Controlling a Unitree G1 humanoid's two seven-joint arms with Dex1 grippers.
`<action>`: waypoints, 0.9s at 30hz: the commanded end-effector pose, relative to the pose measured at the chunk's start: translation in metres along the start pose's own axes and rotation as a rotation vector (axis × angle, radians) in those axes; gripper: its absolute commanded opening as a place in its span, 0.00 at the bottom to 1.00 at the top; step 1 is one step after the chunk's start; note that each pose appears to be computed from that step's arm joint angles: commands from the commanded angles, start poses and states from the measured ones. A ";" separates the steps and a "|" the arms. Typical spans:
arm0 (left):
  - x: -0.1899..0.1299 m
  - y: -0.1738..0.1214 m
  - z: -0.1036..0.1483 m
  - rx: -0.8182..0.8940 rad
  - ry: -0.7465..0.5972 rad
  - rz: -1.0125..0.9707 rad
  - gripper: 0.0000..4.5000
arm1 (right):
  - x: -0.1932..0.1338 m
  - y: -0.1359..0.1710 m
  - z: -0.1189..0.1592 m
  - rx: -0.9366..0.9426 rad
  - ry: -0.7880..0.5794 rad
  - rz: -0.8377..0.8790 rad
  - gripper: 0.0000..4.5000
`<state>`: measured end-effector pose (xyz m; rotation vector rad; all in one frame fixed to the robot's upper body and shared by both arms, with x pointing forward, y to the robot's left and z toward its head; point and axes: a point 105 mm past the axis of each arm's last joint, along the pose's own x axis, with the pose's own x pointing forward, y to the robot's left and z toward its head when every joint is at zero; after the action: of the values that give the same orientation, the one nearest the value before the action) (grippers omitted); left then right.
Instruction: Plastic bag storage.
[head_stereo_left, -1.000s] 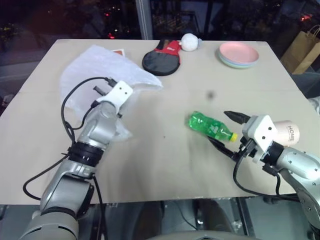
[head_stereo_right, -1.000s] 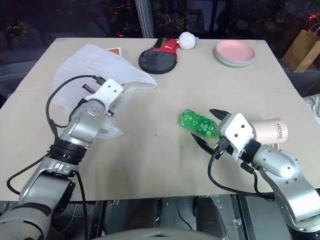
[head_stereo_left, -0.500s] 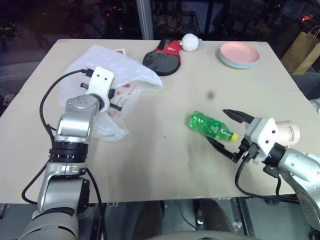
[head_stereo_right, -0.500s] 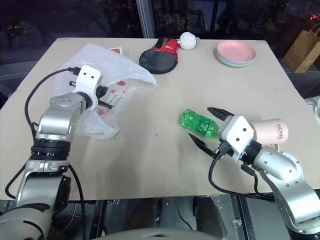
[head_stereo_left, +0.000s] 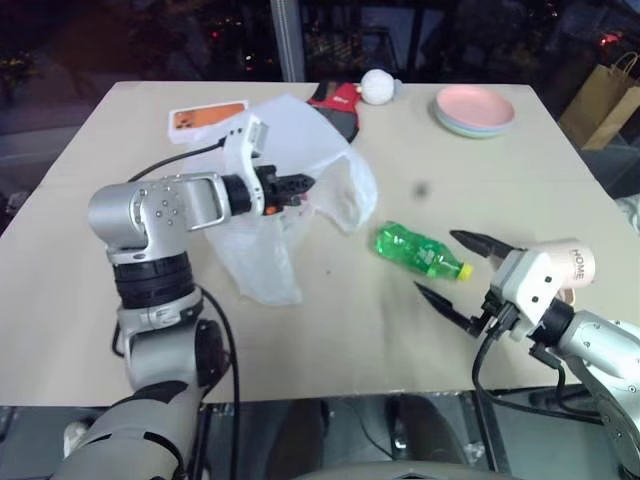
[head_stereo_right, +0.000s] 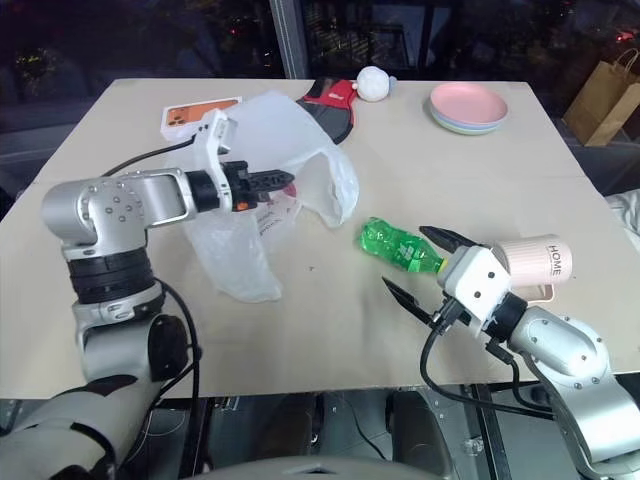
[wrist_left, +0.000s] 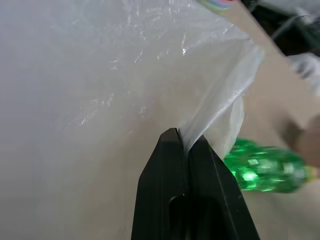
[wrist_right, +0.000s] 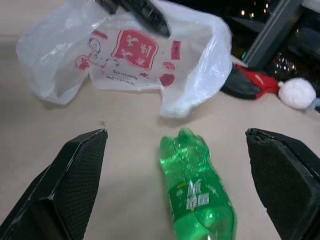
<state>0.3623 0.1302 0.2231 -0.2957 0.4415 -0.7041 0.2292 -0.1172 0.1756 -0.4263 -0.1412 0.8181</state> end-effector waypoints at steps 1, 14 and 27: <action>0.000 -0.018 0.009 -0.017 -0.015 -0.046 0.01 | -0.007 -0.003 -0.004 -0.021 0.067 -0.026 1.00; 0.001 0.019 0.020 0.069 -0.051 0.212 0.01 | -0.057 -0.035 -0.036 0.169 0.283 -0.336 1.00; 0.019 0.015 0.025 0.125 -0.070 0.211 0.01 | -0.095 -0.039 -0.094 0.331 0.512 -0.496 1.00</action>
<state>0.3961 0.1337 0.2146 -0.1748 0.4290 -0.5002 0.2149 -0.2320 0.1080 -0.2264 0.3664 0.2568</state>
